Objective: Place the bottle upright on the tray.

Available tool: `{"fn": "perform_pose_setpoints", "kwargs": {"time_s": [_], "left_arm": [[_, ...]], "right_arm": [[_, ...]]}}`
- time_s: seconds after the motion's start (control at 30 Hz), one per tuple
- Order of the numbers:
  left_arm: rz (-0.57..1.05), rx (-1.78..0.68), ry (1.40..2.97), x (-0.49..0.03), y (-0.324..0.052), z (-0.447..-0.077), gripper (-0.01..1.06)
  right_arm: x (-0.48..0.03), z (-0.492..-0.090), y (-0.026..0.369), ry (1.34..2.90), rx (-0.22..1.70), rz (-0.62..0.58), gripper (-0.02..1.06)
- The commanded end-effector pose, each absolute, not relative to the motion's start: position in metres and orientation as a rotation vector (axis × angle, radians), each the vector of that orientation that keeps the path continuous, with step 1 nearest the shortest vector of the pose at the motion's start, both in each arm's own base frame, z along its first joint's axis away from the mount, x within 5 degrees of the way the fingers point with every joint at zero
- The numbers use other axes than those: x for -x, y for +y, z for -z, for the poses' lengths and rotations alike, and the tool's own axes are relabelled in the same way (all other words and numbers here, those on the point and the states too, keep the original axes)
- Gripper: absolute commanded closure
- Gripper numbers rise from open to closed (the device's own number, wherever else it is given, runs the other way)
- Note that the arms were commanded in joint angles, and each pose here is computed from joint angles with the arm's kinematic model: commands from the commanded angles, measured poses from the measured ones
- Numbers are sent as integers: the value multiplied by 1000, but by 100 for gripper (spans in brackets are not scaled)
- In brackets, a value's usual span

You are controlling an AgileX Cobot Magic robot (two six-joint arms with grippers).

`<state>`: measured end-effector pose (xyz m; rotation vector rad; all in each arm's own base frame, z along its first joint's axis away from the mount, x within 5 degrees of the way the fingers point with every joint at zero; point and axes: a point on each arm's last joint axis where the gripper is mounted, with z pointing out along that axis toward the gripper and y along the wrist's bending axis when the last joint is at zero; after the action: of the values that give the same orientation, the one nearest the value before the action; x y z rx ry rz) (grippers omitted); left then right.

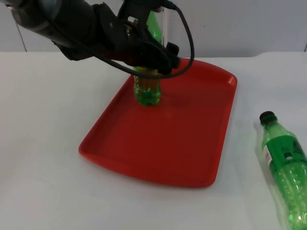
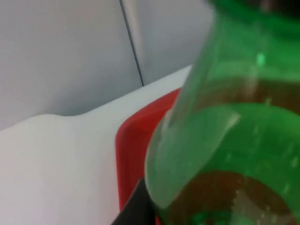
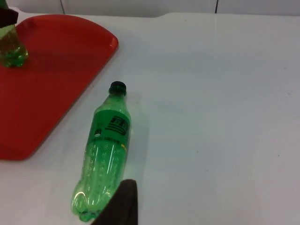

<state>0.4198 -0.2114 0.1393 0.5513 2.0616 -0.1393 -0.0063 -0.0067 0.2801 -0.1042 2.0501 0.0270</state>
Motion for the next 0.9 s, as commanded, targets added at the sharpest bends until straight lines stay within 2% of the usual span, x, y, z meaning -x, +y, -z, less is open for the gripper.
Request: {"fn": "perform_pose_setpoints", "kwargs": {"time_s": [0.0,0.4,0.87], "left_arm": [[154,-561,2080,-418,-214,-138,15],[157,-643,2121,-414,-215,-134,15],[101,-651,2068,-420,-207,-137,15]], "right_arm": [[7,-281,-6,2040,100,-32,-1],[7,-281,-6,2040,100,-32,-1],[7,-281,-6,2040,100,-32,-1]]}}
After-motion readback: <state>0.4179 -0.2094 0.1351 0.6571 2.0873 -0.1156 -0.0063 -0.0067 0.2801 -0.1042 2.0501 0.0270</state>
